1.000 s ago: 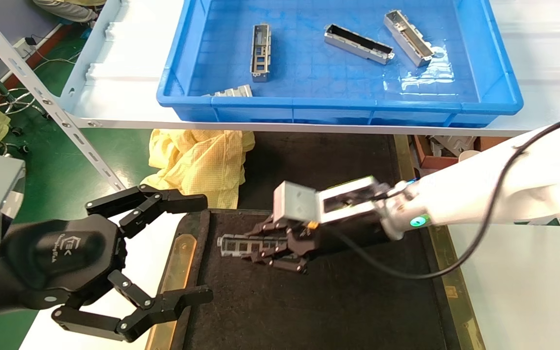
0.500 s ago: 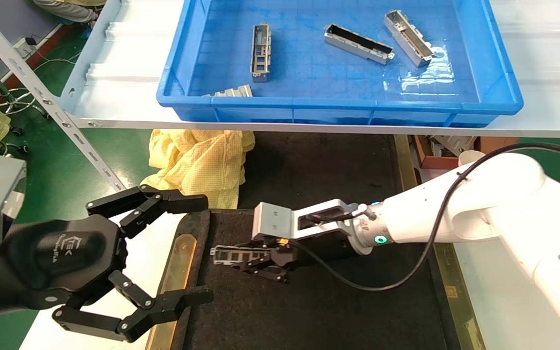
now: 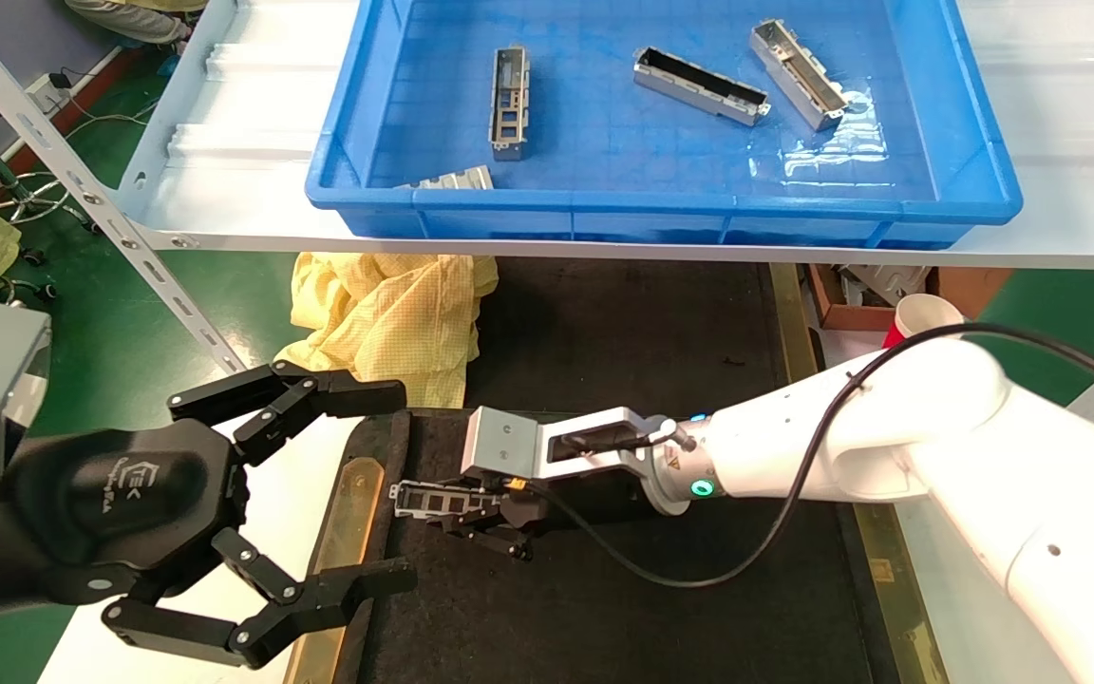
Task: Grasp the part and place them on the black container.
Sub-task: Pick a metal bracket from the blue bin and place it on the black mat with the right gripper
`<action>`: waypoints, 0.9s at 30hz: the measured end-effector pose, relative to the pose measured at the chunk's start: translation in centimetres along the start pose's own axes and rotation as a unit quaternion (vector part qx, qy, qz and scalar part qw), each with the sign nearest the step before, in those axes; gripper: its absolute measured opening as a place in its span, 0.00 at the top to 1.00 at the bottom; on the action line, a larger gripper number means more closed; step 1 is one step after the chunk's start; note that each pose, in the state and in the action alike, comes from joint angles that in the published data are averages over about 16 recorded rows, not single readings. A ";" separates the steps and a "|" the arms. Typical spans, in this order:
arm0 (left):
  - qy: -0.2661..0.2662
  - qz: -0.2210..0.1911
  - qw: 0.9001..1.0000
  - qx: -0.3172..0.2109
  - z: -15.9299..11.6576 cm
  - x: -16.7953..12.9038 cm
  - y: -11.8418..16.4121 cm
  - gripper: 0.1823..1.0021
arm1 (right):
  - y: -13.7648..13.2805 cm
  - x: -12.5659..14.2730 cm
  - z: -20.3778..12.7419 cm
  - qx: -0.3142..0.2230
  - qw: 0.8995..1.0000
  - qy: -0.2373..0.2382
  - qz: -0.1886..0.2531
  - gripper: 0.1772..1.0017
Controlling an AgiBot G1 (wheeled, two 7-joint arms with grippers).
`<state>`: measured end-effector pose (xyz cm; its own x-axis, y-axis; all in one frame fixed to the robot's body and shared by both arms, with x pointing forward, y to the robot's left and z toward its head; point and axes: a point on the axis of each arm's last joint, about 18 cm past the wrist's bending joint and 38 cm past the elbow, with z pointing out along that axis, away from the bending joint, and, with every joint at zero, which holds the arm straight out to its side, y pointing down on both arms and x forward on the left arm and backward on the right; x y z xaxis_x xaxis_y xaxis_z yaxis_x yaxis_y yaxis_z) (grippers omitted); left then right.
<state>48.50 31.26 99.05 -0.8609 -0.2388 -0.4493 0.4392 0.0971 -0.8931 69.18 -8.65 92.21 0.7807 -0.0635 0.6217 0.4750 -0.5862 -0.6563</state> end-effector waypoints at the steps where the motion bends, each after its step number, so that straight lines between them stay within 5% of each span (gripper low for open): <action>1: 0.000 0.000 1.000 0.000 0.0 0.0 0.0 0.00 | 0.1 -0.1 0.2 -0.001 1.000 0.002 0.001 0.78; 27: 0.000 0.000 1.000 0.000 0.0 0.0 0.0 0.00 | 1.0 -0.1 3.1 -0.021 0.998 0.066 -0.004 0.78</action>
<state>48.50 31.26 99.05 -0.8609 -0.2388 -0.4493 0.4392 0.0971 -0.8931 70.85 -6.75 90.23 0.7149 -0.1633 0.6799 0.4617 -0.6200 -0.6344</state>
